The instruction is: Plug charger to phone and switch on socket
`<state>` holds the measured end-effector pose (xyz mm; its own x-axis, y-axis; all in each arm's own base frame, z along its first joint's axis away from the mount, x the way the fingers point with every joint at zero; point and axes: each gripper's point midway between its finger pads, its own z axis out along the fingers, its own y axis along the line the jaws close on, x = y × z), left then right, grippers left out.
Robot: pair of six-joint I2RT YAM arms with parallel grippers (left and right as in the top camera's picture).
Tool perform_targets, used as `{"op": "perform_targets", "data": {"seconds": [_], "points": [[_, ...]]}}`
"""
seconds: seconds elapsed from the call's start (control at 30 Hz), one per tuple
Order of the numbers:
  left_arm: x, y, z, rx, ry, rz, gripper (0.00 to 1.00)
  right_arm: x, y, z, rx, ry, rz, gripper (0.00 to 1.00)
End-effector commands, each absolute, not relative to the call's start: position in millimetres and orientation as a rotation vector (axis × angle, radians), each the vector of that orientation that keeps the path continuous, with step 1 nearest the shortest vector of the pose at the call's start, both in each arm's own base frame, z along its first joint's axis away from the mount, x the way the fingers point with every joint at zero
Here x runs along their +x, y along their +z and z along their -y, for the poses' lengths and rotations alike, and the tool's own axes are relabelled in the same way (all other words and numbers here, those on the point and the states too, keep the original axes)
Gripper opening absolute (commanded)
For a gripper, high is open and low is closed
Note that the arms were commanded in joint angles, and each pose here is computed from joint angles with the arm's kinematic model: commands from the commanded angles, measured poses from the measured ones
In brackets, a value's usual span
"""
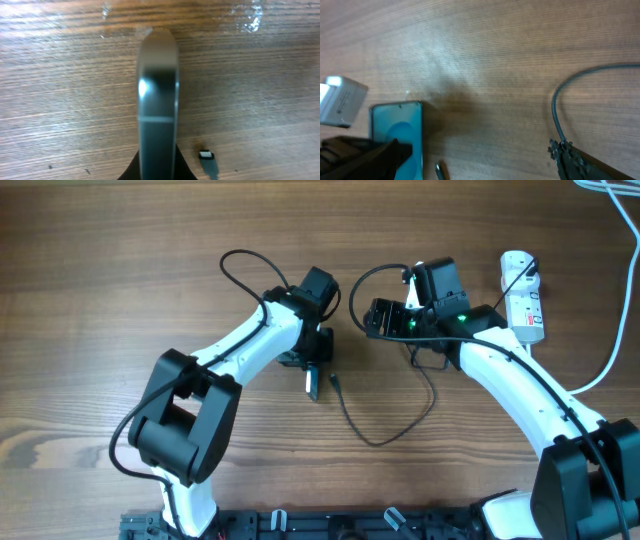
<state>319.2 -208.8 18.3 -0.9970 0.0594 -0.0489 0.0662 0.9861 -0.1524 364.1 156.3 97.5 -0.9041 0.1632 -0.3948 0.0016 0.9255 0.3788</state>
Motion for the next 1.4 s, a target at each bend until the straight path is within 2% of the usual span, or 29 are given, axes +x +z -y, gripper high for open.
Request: {"op": "perform_targets", "data": {"seconds": [0.0,0.03,0.07,0.13,0.2,0.27,0.43,0.5,0.53,0.57,0.63,0.73,0.93,1.03,1.13,1.17,1.2,1.27,1.37], "points": [[325,36,213,0.022,-0.480,-3.093,0.04,359,95,-167,0.093,0.613,-2.678,0.98],[328,43,211,-0.015,-0.570,-3.087,0.04,350,95,-181,-0.002,0.707,-2.692,0.82],[331,48,209,-0.046,-0.630,-3.081,0.04,343,96,-190,-0.071,0.758,-2.699,0.70],[336,54,204,-0.086,-0.737,-3.070,0.04,331,92,-196,-0.124,0.769,-2.740,0.50],[340,63,200,-0.056,-0.890,-3.038,0.04,312,81,-199,-0.148,0.724,-2.818,0.35],[347,68,188,-0.026,-0.978,-2.998,0.04,288,67,-199,-0.186,0.642,-2.919,0.26],[362,68,151,-0.138,-0.973,-2.966,0.04,230,47,-211,-0.465,0.547,-3.063,0.26],[366,68,141,-0.171,-0.968,-2.955,0.04,214,41,-213,-0.546,0.490,-3.103,0.38],[368,68,136,-0.178,-0.967,-2.950,0.04,207,37,-211,-0.587,0.433,-3.119,0.50],[369,68,133,-0.178,-0.965,-2.945,0.04,202,33,-208,-0.620,0.358,-3.135,0.56],[370,68,130,-0.187,-0.964,-2.942,0.04,195,25,-200,-0.682,0.203,-3.147,0.63],[370,68,130,-0.179,-0.962,-2.938,0.04,190,16,-201,-0.746,0.123,-3.142,0.67],[377,69,130,-0.164,-0.951,-2.909,0.04,187,-6,-218,-0.816,0.109,-3.126,0.70],[387,68,127,-0.149,-0.911,-2.877,0.04,193,-18,-209,-0.808,0.003,-3.124,0.69],[390,68,126,-0.144,-0.900,-2.867,0.04,203,-30,-197,-0.757,-0.145,-3.106,0.61],[389,67,125,-0.148,-0.883,-2.874,0.04,209,-34,-184,-0.712,-0.273,-3.088,0.54],[388,66,123,-0.153,-0.868,-2.883,0.04,214,-35,-172,-0.662,-0.378,-3.075,0.52],[386,65,122,-0.159,-0.863,-2.893,0.04,218,-36,-151,-0.555,-0.538,-3.064,0.50],[386,65,122,-0.159,-0.863,-2.893,0.04,217,-38,-136,-0.504,-0.602,-3.099,0.50]]}}
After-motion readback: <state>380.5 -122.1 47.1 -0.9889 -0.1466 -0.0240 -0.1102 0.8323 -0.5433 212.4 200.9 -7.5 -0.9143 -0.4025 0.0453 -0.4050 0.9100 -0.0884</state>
